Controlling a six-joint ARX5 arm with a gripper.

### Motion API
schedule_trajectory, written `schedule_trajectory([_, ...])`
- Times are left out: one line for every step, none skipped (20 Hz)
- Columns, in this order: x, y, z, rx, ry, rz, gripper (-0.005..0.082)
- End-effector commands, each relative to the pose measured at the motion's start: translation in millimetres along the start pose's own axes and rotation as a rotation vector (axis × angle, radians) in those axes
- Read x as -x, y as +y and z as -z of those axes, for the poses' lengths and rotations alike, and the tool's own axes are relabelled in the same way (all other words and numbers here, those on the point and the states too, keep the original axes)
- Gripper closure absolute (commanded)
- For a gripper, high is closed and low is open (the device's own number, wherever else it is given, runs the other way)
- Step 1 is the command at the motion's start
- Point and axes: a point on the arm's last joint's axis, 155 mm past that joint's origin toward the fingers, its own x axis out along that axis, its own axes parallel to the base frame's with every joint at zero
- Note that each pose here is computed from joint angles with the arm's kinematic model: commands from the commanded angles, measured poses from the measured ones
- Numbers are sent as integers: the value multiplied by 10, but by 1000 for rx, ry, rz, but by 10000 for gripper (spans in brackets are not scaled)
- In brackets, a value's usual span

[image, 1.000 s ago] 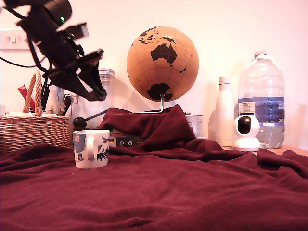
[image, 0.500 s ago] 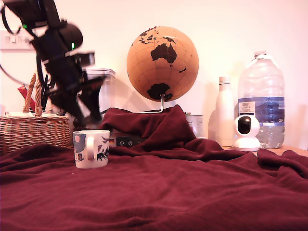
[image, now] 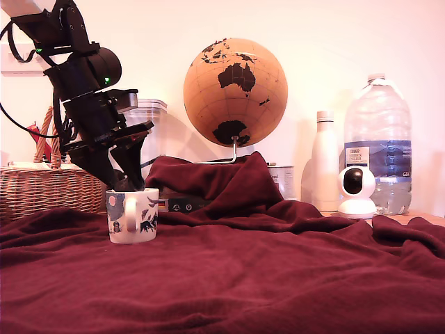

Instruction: Pick up the coffee capsules on the table and drop them inside the coffee cup

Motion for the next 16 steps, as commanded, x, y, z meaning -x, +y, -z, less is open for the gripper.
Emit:
schedule_trajectory([-48, 12, 1, -1, 4, 4, 485])
schedule_trajectory([-48, 12, 2, -1, 5, 4, 485])
schedule_trajectory([-48, 13, 2, -1, 5, 3, 484])
schedule_trajectory([-48, 14, 0, -1, 4, 3, 480])
schedule_trajectory([-48, 13, 1, -1, 4, 4, 469])
schedule_trajectory([-48, 13, 0, -2, 4, 4, 394])
schedule_trajectory([-48, 9, 1, -2, 4, 6, 262])
schedule_trajectory([-48, 13, 1, -1, 4, 3, 145])
schedule_trajectory([-48, 19, 3, -1, 5, 0, 95])
schedule_trajectory([-48, 15, 3, -2, 5, 3, 90])
schedule_trajectory([-48, 15, 5, -2, 6, 2, 93])
schedule_trajectory([-48, 15, 8, -1, 7, 2, 93])
schedule_trajectory([-48, 15, 11, 0, 8, 3, 93])
schedule_trajectory([-45, 14, 15, 0, 10, 3, 95])
schedule_trajectory([-43, 13, 18, 0, 11, 3, 96])
schedule_trajectory([-35, 11, 16, 0, 10, 3, 96])
